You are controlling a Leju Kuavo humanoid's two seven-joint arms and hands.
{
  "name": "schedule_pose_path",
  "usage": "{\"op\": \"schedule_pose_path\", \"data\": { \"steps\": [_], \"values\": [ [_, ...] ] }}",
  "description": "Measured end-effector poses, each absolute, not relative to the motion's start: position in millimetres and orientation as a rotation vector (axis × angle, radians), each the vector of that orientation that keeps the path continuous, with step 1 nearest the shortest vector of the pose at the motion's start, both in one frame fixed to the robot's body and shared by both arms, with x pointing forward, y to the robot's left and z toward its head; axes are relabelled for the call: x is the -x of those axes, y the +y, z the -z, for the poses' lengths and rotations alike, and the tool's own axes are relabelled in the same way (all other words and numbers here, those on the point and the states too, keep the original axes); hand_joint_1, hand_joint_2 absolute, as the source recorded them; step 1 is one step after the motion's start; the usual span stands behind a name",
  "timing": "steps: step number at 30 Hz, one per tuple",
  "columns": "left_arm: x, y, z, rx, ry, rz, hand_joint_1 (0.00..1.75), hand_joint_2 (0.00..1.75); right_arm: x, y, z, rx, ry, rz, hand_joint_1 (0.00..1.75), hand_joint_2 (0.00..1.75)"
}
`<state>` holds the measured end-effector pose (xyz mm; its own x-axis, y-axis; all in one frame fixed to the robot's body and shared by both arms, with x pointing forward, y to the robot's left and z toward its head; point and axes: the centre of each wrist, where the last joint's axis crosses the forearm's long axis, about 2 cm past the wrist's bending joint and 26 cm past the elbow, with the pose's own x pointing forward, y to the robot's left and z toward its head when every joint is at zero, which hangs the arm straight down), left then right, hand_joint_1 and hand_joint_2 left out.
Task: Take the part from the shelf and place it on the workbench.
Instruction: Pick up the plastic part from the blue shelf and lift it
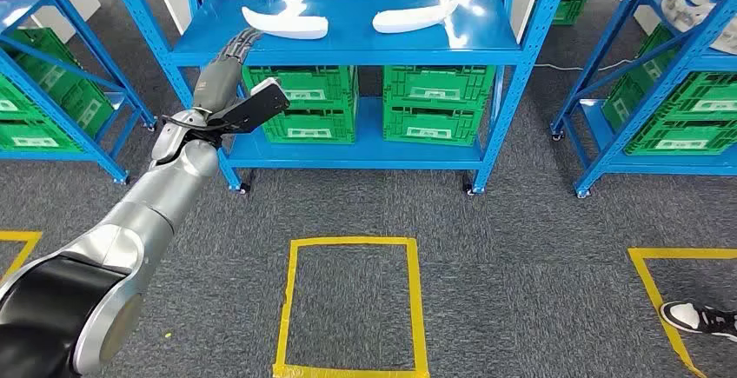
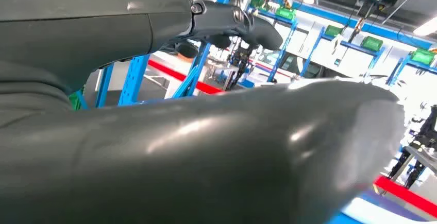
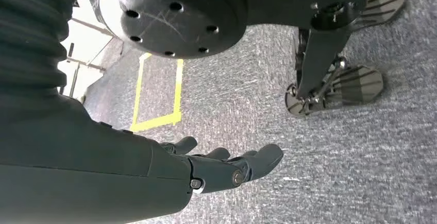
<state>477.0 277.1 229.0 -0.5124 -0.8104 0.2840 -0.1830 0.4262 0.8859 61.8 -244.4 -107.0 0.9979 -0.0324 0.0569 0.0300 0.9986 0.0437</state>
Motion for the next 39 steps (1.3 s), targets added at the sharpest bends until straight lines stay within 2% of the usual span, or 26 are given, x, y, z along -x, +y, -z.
{"op": "schedule_pose_path", "data": {
  "steps": [18,30,39],
  "values": [
    [-472.7,251.5,-231.4,-0.796,-2.029,1.131,0.00,0.00,-62.6,-248.9,107.3,-0.035,-0.056,0.022,0.00,1.75],
    [-468.9,255.3,-222.5,-0.789,-2.010,1.157,0.00,0.00,-61.7,-249.1,107.5,-0.035,-0.053,0.022,0.00,1.75],
    [-462.7,235.3,-225.3,-0.671,-2.079,1.140,0.00,0.00,-64.1,-249.1,107.1,-0.034,-0.054,0.021,0.00,1.75]
  ]
}}
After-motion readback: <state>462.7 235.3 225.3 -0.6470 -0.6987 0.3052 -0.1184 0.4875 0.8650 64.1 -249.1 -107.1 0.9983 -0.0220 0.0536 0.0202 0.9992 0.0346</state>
